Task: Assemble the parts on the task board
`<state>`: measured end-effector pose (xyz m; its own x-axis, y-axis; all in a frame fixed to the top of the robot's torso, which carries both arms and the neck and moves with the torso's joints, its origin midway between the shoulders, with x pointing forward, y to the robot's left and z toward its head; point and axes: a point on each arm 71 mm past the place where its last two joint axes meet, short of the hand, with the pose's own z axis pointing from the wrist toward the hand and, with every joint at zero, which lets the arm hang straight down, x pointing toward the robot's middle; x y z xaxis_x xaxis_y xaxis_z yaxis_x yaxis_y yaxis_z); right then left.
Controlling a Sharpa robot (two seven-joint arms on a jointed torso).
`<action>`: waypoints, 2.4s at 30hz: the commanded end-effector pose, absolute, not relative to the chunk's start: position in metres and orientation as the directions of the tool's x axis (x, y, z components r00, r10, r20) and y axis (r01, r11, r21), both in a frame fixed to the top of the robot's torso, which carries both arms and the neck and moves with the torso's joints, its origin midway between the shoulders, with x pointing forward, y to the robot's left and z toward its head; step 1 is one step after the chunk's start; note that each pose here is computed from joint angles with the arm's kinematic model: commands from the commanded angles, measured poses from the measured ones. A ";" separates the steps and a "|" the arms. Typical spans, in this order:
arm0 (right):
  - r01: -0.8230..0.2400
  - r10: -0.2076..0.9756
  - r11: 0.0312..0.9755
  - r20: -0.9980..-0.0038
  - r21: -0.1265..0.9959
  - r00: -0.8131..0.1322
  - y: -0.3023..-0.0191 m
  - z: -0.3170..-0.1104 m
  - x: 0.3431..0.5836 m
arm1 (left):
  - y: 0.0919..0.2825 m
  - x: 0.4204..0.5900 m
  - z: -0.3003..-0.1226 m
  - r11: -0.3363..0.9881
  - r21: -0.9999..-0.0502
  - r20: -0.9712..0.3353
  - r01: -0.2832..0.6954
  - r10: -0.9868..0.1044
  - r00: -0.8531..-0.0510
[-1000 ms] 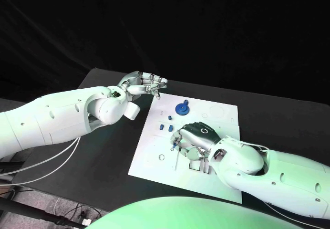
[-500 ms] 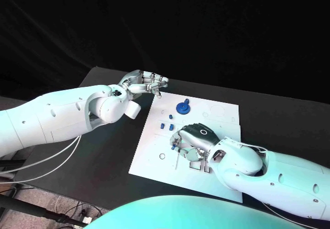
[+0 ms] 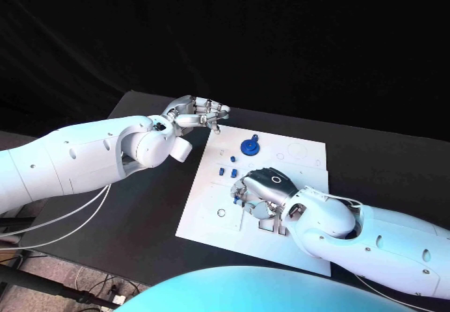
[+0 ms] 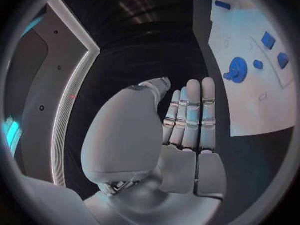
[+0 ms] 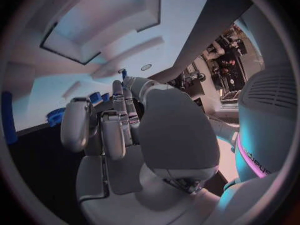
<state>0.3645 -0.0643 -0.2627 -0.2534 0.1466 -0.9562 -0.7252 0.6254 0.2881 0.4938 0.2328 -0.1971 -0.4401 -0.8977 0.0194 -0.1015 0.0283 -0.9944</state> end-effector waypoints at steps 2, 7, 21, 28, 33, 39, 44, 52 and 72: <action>-0.731 0.125 0.625 -0.959 0.275 -0.255 -0.064 -0.266 0.364 | 0.231 0.493 -0.196 0.024 -0.995 0.024 -0.100 -0.889 -0.457; -0.729 0.120 0.629 -0.960 0.271 -0.253 -0.065 -0.267 0.365 | 0.231 0.493 -0.196 0.025 -0.995 0.024 -0.101 -0.889 -0.457; -0.732 0.124 0.625 -0.960 0.272 -0.251 -0.067 -0.266 0.363 | 0.232 0.493 -0.197 0.027 -0.994 0.023 -0.103 -0.890 -0.456; -0.728 0.121 0.630 -0.960 0.270 -0.251 -0.068 -0.266 0.364 | 0.232 0.494 -0.197 0.027 -0.994 0.023 -0.103 -0.890 -0.455; -0.730 0.102 0.629 -0.960 0.266 -0.262 -0.066 -0.268 0.363 | 0.232 0.494 -0.197 0.028 -0.994 0.023 -0.103 -0.890 -0.455; -0.731 0.045 0.633 -0.955 0.254 -0.292 -0.063 -0.273 0.362 | 0.232 0.493 -0.197 0.028 -0.994 0.023 -0.104 -0.890 -0.455; -0.730 0.024 0.638 -0.953 0.247 -0.302 -0.062 -0.276 0.362 | 0.232 0.493 -0.197 0.029 -0.994 0.023 -0.105 -0.890 -0.455; -0.722 0.051 0.645 -0.957 0.251 -0.287 -0.063 -0.275 0.364 | 0.232 0.493 -0.197 0.030 -0.994 0.023 -0.108 -0.890 -0.456; -0.704 0.157 0.656 -0.962 0.272 -0.225 -0.088 -0.249 0.362 | 0.234 0.493 -0.198 0.033 -0.993 0.022 -0.113 -0.890 -0.455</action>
